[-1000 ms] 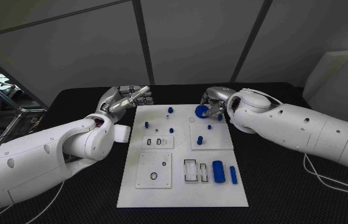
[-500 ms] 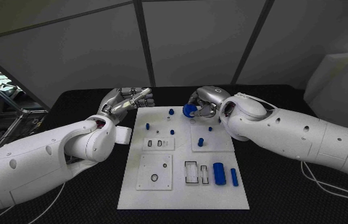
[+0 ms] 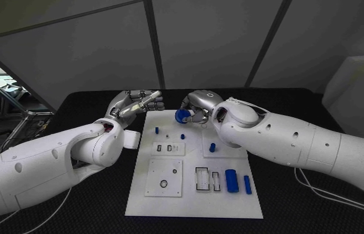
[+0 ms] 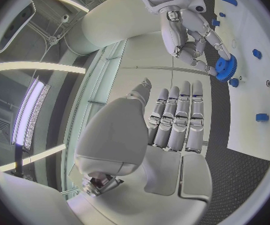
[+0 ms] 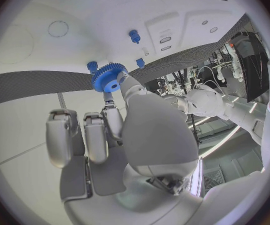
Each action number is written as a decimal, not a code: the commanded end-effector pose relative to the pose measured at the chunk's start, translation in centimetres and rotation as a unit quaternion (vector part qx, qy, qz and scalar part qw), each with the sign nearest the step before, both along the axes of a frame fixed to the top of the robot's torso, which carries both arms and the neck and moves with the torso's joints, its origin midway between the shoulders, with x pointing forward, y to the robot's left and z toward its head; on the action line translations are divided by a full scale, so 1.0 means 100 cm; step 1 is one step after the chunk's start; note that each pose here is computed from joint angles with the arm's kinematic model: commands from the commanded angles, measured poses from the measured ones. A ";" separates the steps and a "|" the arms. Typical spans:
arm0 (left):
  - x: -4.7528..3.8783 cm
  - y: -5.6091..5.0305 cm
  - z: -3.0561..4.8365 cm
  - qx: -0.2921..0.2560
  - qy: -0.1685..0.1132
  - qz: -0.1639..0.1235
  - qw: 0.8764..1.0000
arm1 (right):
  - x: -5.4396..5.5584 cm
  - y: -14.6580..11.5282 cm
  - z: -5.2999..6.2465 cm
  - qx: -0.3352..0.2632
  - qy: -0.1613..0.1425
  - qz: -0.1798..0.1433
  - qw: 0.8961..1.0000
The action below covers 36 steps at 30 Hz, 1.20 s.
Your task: Assemble the parts on the task board
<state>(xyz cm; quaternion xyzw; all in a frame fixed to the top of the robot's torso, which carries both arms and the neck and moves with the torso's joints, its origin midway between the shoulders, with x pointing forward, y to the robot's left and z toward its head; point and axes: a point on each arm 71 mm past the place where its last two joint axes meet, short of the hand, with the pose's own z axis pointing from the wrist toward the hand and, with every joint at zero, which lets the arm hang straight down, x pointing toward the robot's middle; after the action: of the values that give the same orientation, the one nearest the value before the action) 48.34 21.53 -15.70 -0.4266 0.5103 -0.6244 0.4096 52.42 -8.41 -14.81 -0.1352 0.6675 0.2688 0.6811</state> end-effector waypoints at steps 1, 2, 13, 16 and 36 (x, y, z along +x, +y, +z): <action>-0.0002 -0.002 0.0017 -0.002 -0.003 -0.008 1.000 | 0.002 0.005 -0.004 -0.019 0.002 0.006 1.000; -0.0002 -0.003 0.0017 -0.002 -0.003 -0.008 1.000 | 0.003 0.007 -0.005 -0.021 0.003 0.006 1.000; 0.0001 -0.004 0.0020 -0.002 -0.004 -0.009 1.000 | 0.007 0.020 -0.016 -0.036 0.014 0.014 0.999; 0.0001 -0.004 0.0021 -0.003 -0.004 -0.009 1.000 | 0.007 0.022 -0.021 -0.044 0.019 0.016 0.999; 0.0003 -0.005 0.0022 -0.002 -0.003 -0.010 1.000 | 0.015 0.019 -0.028 -0.077 0.016 -0.006 0.997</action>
<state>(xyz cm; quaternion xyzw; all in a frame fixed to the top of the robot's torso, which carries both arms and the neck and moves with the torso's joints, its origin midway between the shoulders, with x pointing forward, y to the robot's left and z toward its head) 48.37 21.24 -15.65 -0.4255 0.5110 -0.6262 0.4071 53.84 -6.39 -17.64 -0.1722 0.6945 0.2281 0.6603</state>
